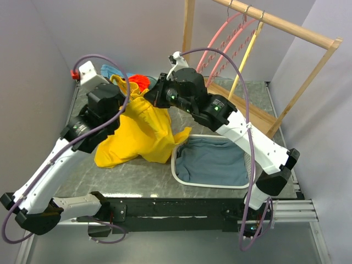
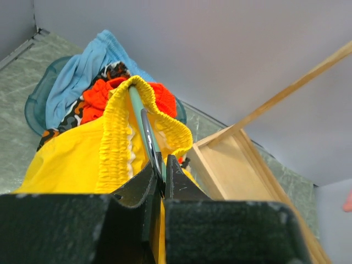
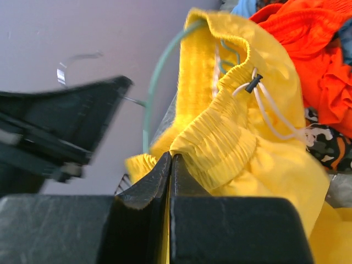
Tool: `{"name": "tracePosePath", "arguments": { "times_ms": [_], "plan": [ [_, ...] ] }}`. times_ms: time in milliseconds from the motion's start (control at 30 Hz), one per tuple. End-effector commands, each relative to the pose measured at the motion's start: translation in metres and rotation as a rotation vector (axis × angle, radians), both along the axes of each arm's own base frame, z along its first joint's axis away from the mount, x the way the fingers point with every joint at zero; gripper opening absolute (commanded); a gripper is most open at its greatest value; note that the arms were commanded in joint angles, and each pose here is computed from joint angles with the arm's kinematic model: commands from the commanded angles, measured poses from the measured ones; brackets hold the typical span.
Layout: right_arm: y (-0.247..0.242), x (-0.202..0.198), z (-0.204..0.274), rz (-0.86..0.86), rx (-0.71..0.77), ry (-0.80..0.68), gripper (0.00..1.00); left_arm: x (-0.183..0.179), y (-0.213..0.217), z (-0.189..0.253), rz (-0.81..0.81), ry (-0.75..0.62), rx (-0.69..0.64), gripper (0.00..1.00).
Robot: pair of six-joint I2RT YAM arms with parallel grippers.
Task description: Place the shorts on the hanger
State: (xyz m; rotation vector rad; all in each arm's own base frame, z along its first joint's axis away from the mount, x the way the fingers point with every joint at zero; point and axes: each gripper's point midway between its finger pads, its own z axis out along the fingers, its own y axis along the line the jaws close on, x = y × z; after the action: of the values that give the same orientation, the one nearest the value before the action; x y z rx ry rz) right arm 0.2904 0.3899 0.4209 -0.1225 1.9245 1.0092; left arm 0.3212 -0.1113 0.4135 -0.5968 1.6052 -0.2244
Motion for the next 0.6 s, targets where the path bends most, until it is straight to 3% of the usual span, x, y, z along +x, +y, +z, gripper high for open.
{"name": "tracePosePath", "arguments": {
  "times_ms": [0, 333, 500, 567],
  "plan": [
    [-0.003, -0.004, 0.033, 0.037, 0.063, -0.086, 0.00, -0.029, 0.016, 0.071, -0.048, -0.121, -0.054, 0.01],
    [-0.001, -0.057, 0.059, 0.180, 0.062, -0.192, 0.04, -0.018, 0.013, 0.089, -0.049, -0.066, 0.101, 0.01],
    [-0.002, -0.057, 0.047, 0.136, 0.010, -0.189, 0.16, -0.018, 0.008, 0.098, -0.077, -0.094, 0.097, 0.01],
    [-0.009, -0.062, 0.051, 0.137, 0.010, -0.210, 0.28, -0.016, 0.005, 0.099, -0.091, -0.089, 0.113, 0.01]
  ]
}}
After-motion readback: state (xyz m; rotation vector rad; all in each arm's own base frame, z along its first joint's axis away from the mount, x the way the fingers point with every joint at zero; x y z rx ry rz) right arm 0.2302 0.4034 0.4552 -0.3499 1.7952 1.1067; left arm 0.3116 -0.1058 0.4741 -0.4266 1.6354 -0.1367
